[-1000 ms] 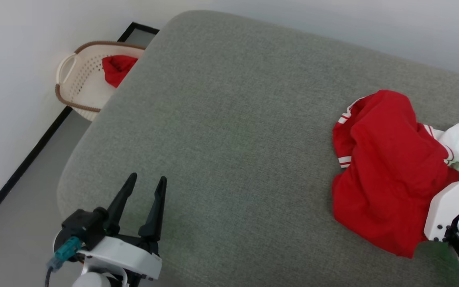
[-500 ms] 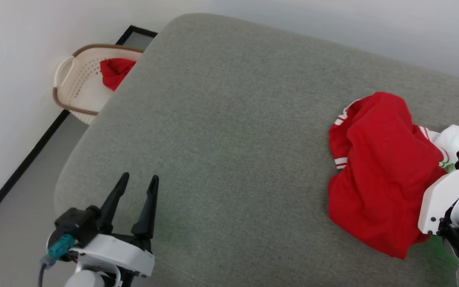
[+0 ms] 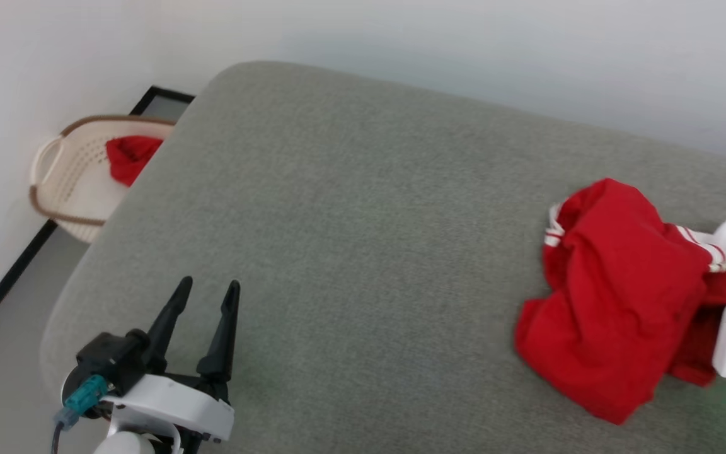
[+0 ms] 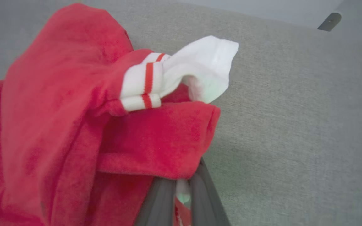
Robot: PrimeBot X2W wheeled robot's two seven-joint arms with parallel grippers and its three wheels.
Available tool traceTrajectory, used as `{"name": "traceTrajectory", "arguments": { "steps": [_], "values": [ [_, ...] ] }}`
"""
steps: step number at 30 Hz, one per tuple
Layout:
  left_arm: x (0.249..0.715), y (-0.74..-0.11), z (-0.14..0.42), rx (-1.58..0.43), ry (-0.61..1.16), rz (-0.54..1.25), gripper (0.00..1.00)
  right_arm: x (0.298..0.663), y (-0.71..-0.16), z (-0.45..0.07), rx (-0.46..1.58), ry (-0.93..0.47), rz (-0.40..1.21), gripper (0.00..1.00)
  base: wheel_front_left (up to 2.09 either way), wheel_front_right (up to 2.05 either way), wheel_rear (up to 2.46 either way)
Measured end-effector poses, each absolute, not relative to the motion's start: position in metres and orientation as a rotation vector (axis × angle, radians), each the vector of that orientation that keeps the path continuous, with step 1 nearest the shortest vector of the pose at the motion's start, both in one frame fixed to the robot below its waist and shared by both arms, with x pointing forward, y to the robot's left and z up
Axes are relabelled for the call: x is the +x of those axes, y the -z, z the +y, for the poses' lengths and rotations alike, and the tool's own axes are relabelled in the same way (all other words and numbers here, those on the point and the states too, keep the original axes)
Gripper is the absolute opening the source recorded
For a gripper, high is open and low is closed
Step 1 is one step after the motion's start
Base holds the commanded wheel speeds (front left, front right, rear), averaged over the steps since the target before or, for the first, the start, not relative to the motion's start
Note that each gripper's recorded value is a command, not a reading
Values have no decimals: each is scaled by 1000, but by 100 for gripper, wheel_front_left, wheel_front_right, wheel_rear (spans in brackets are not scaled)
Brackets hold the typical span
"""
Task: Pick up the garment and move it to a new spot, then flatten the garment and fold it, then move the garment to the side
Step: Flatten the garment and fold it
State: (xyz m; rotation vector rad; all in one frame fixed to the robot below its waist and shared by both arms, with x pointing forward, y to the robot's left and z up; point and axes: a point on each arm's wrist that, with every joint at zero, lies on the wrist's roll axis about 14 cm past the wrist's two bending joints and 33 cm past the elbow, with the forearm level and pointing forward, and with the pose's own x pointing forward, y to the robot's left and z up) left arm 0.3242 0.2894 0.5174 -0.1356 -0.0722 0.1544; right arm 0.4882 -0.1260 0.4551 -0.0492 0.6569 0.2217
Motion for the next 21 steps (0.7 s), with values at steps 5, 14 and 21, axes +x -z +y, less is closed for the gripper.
{"name": "traceTrajectory", "arguments": {
  "steps": [5, 14, 21],
  "values": [
    [332, -520, 277, -141, -108, -80, 100, 473, -460, -164, -34, -131, 656, 0, 0, 0, 0],
    [346, -525, 260, -141, -39, -79, 100, 450, -438, -179, 28, -84, 689, 100, 0, 0, 0],
    [357, -539, 248, -123, 25, -94, 100, 447, -453, -185, 39, -76, 623, 100, 0, 0, 0]
  ]
}}
